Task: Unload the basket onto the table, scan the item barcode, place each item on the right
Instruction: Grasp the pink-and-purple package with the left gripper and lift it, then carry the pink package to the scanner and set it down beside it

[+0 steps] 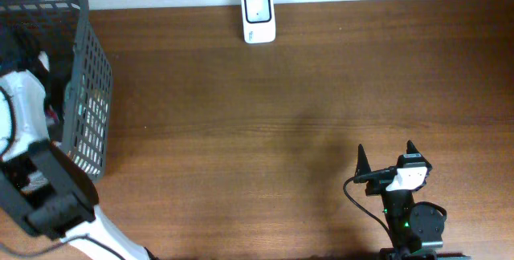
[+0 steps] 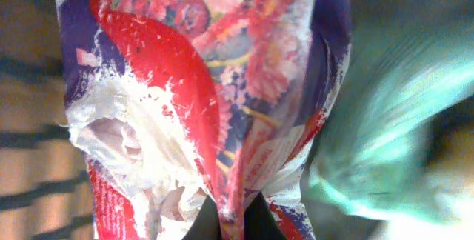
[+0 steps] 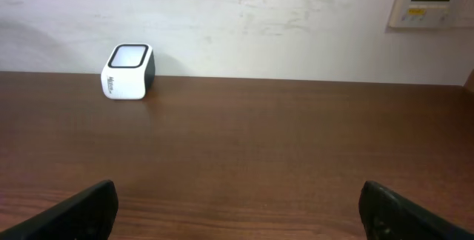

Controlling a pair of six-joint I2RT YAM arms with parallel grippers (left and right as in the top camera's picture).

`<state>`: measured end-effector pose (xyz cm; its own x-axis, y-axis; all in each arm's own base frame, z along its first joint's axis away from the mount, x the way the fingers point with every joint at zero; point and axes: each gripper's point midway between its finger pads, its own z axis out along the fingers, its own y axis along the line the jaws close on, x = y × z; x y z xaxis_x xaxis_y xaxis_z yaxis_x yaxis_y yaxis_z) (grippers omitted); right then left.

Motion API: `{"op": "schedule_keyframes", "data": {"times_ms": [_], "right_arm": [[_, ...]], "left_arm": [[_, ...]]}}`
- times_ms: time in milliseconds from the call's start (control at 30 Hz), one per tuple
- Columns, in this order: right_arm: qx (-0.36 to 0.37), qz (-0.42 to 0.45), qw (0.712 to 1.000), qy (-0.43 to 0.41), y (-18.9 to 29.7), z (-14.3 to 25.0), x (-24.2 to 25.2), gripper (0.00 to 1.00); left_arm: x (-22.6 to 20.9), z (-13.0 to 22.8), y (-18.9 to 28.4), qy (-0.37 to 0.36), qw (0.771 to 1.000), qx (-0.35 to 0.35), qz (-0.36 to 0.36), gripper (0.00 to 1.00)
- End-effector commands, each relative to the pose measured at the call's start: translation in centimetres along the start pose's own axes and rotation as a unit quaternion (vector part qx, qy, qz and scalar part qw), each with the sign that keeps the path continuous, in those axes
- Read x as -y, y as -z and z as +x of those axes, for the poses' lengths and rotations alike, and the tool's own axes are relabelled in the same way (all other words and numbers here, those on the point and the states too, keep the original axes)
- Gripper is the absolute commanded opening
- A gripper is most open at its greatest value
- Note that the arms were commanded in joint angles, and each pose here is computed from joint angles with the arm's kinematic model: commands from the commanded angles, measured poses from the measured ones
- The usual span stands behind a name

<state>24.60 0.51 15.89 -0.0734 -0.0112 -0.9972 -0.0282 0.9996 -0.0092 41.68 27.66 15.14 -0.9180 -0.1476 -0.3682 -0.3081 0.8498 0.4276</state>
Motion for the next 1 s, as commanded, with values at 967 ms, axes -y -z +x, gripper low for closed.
{"op": "schedule_keyframes", "data": {"times_ms": [967], "right_arm": [[-0.002,0.007,1.0,-0.002,0.0,0.3,0.3,0.99]], "left_arm": [[47.4,7.8,22.5,-0.048,0.928,-0.045,0.368,0.0]]}}
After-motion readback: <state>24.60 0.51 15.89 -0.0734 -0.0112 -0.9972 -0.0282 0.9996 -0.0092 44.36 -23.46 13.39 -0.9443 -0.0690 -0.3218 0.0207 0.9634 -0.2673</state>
